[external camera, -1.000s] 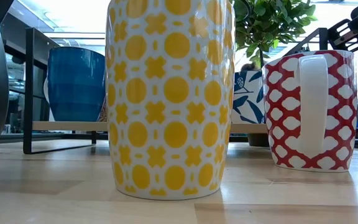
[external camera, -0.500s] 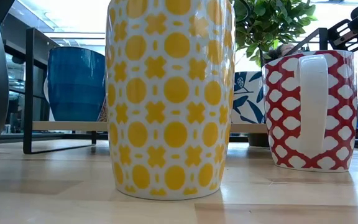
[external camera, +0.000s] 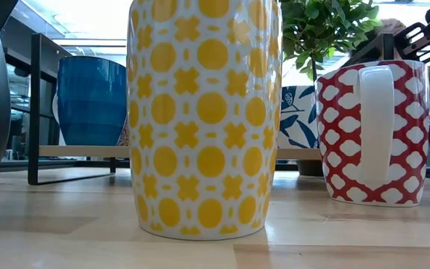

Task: Place coffee mugs
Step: Put the light blue mug on the shelf

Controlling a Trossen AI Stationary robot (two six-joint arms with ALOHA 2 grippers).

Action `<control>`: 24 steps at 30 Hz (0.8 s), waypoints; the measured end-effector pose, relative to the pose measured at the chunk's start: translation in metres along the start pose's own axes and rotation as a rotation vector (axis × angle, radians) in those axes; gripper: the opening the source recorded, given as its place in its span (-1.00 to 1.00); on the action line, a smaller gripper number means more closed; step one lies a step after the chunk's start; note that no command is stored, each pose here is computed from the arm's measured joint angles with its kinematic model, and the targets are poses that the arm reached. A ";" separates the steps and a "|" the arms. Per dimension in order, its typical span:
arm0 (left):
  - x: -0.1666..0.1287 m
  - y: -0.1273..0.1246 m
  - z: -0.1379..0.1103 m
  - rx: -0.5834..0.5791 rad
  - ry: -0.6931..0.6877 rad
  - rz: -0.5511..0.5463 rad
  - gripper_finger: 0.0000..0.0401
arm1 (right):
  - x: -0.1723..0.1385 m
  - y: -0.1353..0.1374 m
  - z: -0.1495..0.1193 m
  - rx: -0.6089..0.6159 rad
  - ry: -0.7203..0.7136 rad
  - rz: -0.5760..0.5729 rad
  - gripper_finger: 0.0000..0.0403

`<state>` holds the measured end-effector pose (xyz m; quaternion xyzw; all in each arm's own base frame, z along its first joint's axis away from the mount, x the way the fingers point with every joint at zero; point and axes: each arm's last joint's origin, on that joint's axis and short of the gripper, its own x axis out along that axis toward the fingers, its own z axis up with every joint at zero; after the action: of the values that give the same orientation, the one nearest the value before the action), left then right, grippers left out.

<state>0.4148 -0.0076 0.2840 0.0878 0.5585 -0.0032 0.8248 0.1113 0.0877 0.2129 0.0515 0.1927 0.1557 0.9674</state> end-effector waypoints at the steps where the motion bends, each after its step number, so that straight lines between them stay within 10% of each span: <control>1: -0.005 0.001 0.001 0.000 0.001 0.000 -0.76 | 0.000 0.000 0.000 0.000 0.000 0.001 -0.85; 14: -0.048 -0.022 -0.019 -0.033 0.288 -0.058 -0.76 | 0.000 0.000 -0.001 -0.005 0.007 0.001 -0.85; 24: -0.051 -0.067 -0.016 0.073 0.249 -0.087 -0.76 | 0.000 0.000 -0.001 -0.006 0.009 0.001 -0.85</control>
<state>0.3745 -0.0754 0.3157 0.0933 0.6593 -0.0483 0.7445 0.1110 0.0876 0.2120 0.0482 0.1965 0.1568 0.9667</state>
